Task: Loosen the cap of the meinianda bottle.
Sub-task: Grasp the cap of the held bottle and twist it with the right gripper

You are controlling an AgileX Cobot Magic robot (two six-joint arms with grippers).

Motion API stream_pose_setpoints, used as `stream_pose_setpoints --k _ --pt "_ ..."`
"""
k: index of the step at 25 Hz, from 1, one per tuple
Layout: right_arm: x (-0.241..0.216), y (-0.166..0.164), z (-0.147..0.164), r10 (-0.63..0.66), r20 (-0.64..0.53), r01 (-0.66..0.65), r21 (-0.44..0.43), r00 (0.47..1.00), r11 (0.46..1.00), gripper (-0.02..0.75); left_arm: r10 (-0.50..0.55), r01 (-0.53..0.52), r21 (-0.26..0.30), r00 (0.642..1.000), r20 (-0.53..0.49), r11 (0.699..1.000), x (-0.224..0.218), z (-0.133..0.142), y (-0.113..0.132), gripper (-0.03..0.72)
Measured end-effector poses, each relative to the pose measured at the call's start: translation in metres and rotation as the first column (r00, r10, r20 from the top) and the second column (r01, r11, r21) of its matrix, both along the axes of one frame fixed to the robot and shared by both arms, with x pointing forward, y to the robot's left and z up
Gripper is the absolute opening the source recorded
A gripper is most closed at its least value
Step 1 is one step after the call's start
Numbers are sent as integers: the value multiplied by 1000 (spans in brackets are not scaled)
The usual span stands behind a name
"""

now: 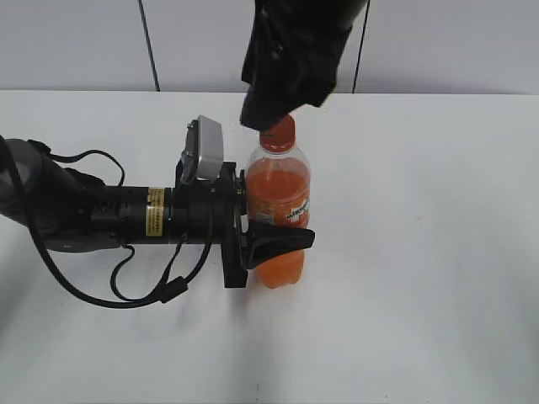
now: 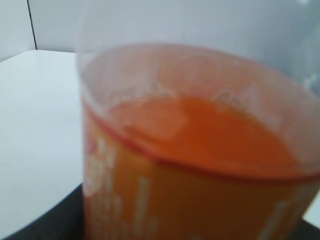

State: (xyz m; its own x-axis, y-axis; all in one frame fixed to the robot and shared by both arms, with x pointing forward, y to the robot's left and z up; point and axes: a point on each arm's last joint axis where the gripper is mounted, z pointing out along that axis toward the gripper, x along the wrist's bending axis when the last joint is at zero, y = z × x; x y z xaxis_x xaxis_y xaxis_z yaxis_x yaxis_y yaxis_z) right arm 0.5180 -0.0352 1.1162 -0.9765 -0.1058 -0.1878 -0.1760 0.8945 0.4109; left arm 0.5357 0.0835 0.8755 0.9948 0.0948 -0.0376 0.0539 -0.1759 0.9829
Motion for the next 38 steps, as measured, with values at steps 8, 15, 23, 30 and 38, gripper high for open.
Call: stream_pose_setpoints --k 8,15,23,30,38 --pt "-5 4 19 -514 -344 566 67 786 822 421 -2 2 1 1000 0 1000 0 0 0 415" --pt "-2 1 18 -778 -514 880 -89 361 467 421 -2 2 0 1000 0 1000 0 0 0 415" --pt "-3 -6 18 -831 -529 945 -152 171 291 421 -2 2 0 1000 -1 1000 0 0 0 415" --pt "-12 -20 24 -856 -507 967 -151 101 203 421 0 0 2 1000 -3 1000 0 0 0 415" --pt "-7 -16 12 -867 -496 967 -193 51 168 422 1 -1 2 1000 -4 1000 0 0 0 415"
